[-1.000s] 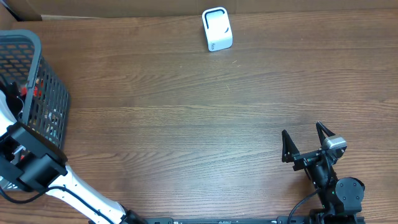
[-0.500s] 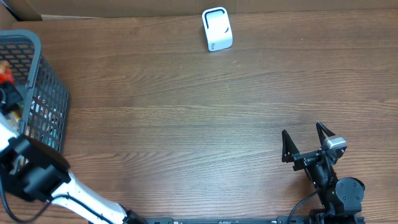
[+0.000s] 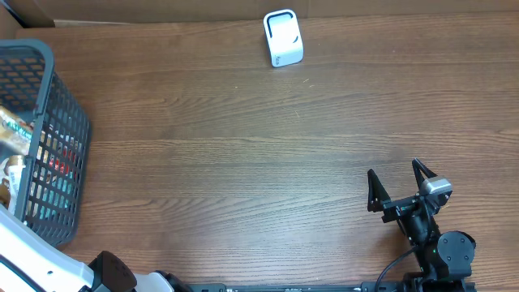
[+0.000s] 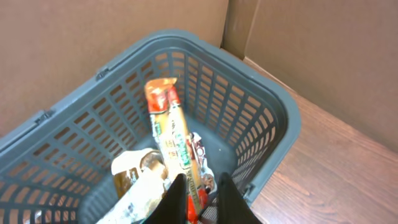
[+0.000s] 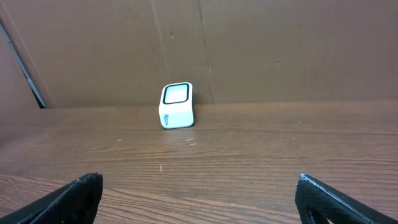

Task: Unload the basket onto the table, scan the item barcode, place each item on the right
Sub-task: 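Grasp the red-and-yellow spaghetti package in the basket with the left gripper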

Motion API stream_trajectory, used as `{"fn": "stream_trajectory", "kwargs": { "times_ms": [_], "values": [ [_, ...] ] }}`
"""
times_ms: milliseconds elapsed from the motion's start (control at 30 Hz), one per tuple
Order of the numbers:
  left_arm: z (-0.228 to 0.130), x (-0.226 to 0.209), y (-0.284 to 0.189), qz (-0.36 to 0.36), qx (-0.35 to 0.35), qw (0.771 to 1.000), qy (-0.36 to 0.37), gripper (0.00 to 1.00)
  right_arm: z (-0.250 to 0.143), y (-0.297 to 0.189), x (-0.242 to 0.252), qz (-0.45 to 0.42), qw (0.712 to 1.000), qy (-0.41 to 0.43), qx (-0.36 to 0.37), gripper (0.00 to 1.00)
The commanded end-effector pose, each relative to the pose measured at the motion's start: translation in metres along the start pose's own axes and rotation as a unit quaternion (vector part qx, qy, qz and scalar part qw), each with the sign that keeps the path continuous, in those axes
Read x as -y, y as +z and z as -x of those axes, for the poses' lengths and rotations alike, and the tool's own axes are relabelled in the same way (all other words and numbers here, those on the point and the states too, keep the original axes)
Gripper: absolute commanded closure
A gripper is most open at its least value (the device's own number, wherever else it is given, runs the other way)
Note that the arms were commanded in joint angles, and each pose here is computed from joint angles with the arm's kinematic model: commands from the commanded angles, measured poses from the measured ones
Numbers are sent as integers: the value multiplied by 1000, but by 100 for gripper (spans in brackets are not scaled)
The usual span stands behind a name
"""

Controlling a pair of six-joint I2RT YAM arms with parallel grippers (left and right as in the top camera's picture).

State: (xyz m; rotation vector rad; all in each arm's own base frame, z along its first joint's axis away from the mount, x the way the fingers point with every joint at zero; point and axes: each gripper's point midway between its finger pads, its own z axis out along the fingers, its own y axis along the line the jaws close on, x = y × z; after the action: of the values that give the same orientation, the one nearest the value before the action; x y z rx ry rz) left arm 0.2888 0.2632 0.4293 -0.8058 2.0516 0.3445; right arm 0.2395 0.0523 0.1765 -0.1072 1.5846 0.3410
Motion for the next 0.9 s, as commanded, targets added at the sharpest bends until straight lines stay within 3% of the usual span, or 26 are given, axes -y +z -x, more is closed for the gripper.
{"fn": "stream_trajectory", "kwargs": {
  "times_ms": [0, 100, 200, 400, 567, 867],
  "values": [
    [-16, 3, 23, -6, -39, 999, -31, 59, -2, 0, 1, 0, 1000, 1, 2, 0],
    [-38, -3, 65, 5, -95, 994, -62, 21, -2, 0, 1, 0, 1000, 1, 2, 0],
    [-57, -11, 99, 24, -138, 987, -82, 13, -2, 0, 1, 0, 1000, 1, 2, 0],
    [-121, -18, 184, 50, -254, 954, -150, 10, -2, 0, 1, 0, 1000, 1, 2, 0],
    [-162, -24, 236, 68, -305, 935, -169, 10, -2, 0, 1, 0, 1000, 1, 2, 0],
    [-162, -44, 279, 107, -268, 949, -131, 8, -2, 0, 1, 0, 1000, 1, 2, 0]
  ]
}}
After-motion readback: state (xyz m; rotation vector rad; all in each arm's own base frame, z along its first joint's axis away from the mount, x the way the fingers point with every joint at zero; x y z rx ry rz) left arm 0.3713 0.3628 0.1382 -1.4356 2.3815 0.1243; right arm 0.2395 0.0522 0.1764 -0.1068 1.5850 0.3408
